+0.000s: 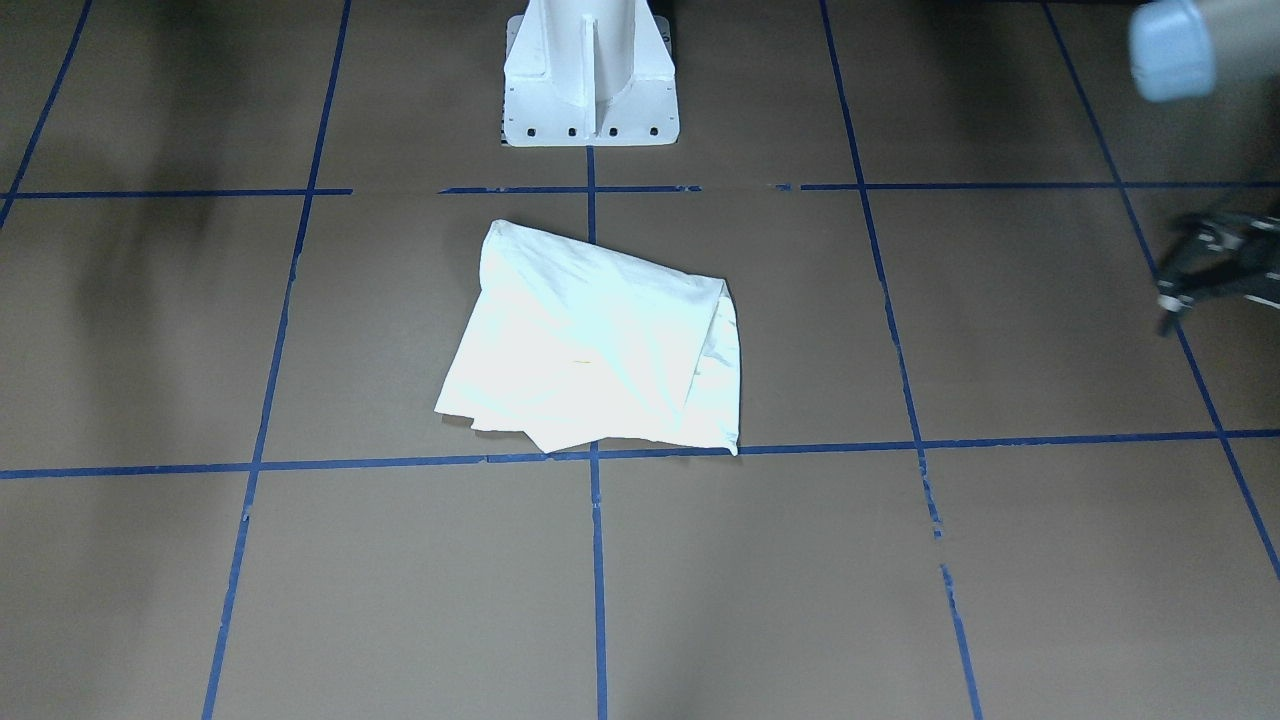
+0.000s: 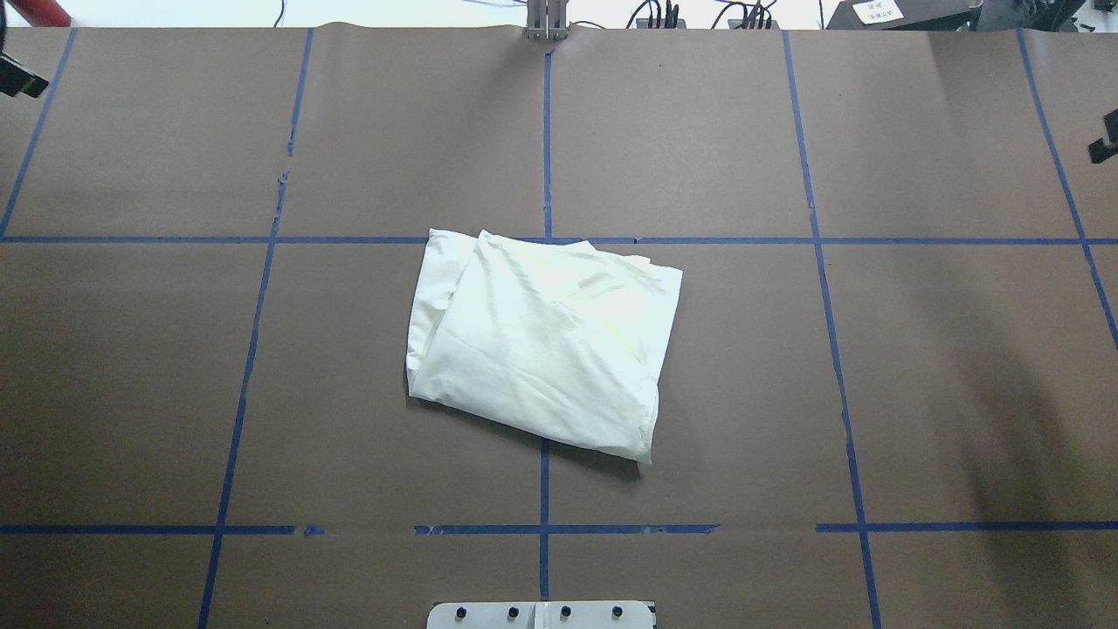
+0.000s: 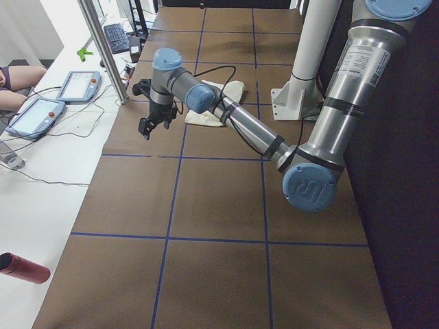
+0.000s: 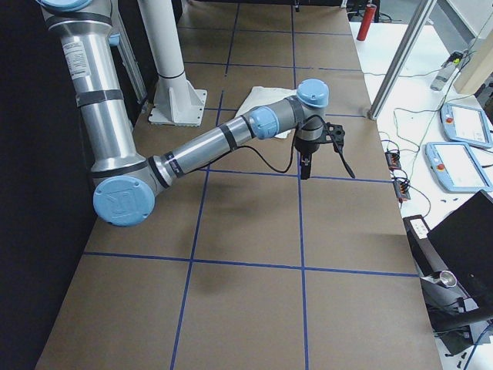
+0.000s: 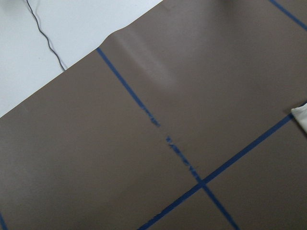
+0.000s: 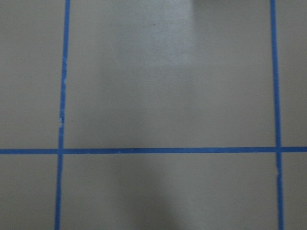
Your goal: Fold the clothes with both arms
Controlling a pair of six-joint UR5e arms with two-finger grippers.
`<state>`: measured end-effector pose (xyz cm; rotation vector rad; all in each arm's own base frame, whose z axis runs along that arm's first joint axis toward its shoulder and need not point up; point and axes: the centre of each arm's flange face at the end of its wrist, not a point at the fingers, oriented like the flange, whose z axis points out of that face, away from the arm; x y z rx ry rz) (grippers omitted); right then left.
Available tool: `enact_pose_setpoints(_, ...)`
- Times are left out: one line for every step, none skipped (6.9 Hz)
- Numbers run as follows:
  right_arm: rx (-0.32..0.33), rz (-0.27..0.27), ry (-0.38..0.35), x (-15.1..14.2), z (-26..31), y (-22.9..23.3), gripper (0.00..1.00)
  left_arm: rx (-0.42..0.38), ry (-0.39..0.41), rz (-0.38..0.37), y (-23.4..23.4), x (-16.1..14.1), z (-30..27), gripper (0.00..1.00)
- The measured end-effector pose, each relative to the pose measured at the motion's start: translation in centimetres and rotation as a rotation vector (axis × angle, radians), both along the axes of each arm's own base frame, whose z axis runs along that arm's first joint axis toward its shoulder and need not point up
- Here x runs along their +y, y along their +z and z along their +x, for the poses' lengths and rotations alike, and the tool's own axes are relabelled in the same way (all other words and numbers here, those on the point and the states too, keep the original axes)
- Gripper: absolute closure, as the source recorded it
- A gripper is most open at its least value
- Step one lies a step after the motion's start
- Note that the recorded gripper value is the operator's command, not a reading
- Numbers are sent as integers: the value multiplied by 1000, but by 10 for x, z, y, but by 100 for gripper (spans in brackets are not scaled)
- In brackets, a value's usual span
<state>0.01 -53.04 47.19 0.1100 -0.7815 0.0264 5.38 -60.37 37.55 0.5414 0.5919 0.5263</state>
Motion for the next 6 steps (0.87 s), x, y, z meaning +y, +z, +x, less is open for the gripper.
enact_pose_setpoints(25, 12, -42, 11, 41, 25, 0, -32, -19, -15, 28, -12, -42, 0)
enact_pose_setpoints(37, -9, -73, 21, 74, 50, 0, -44, -51, -62, 52, -18, -76, 0)
enact_pose_setpoints(35, -61, -81, 35, 96, 81, 0, -47, -79, -141, 83, -20, -100, 0)
enact_pose_setpoints(34, -120, -77, 56, 107, 113, 0, -47, -93, -228, 121, -18, -112, 0)
enact_pose_setpoints(36, -163, -74, 72, 111, 136, 0, -33, -104, -314, 165, -8, -124, 0)
enact_pose_setpoints(40, -169, -74, 82, 110, 150, 0, 21, -111, -395, 208, 13, -134, 0)
